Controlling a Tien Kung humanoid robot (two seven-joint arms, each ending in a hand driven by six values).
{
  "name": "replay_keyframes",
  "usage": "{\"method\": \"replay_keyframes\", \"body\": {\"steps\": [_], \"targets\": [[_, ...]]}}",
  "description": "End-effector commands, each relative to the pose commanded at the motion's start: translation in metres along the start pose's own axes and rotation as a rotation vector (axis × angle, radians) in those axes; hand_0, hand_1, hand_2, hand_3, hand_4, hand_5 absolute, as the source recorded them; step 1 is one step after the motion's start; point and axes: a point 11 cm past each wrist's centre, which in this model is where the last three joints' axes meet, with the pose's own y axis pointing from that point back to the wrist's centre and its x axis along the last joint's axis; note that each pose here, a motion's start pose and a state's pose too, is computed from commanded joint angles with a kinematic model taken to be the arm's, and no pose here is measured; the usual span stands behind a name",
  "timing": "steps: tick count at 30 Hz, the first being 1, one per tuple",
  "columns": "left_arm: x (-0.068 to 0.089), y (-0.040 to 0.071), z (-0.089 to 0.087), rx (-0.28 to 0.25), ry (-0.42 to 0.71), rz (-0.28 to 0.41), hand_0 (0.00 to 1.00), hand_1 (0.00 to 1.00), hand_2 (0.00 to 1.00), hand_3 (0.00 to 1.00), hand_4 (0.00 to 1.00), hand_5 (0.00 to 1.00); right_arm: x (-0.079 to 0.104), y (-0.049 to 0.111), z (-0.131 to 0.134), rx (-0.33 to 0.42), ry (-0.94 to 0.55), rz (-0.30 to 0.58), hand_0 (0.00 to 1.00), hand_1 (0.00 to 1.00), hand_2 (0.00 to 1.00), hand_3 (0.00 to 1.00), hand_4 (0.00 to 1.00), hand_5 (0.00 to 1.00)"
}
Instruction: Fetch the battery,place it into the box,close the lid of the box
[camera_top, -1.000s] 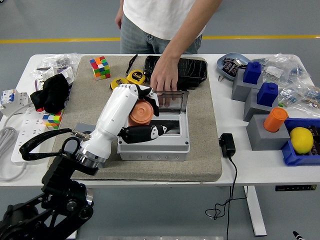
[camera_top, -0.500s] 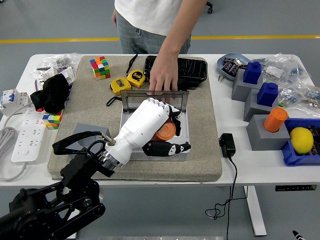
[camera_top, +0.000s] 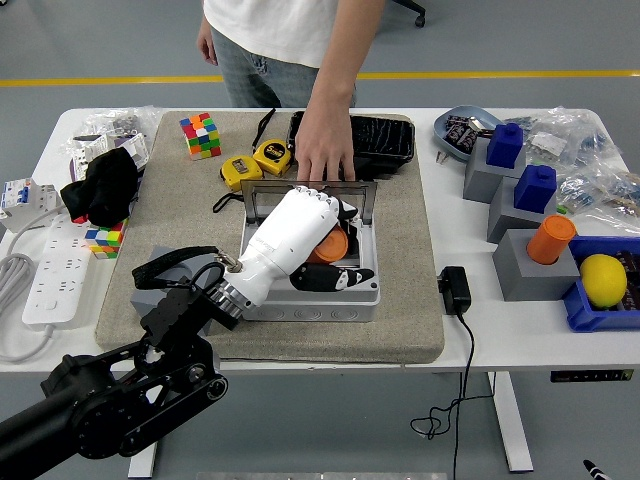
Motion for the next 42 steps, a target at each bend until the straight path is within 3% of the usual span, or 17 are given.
{"method": "replay_keyframes", "body": {"steps": [10, 26, 36, 42], "targets": [[-0.006, -0.011, -0.019, 0.026, -0.047, 0.004, 0.047, 0.002, 0.023, 0.015, 0.998, 0.147, 0.001, 0.0, 0.0, 0.001, 0.006, 0.002, 0.814, 0.807, 0.775, 0.775, 0.998, 0.998], [-0.015, -0.013, -0.031, 0.022, -0.095, -0.019, 0.048, 0.002, 0.023, 0.015, 0.998, 0.176, 0.003, -0.001, 0.0, 0.002, 0.011, 0.002, 0.812, 0.807, 0.775, 0.775, 0.998, 0.998], [-0.007, -0.015, -0.044, 0.033, -0.125, -0.01, 0.048, 0.002, 0.023, 0.016, 0.998, 0.199, 0.004, -0.001, -0.001, 0.003, 0.011, 0.005, 0.813, 0.806, 0.774, 0.775, 0.998, 0.998], [-0.002, -0.018, -0.044, 0.029, -0.128, 0.0, 0.047, 0.002, 0.023, 0.016, 0.998, 0.212, 0.004, -0.001, -0.002, 0.003, 0.009, 0.006, 0.813, 0.806, 0.774, 0.774, 0.998, 0.998]]}}
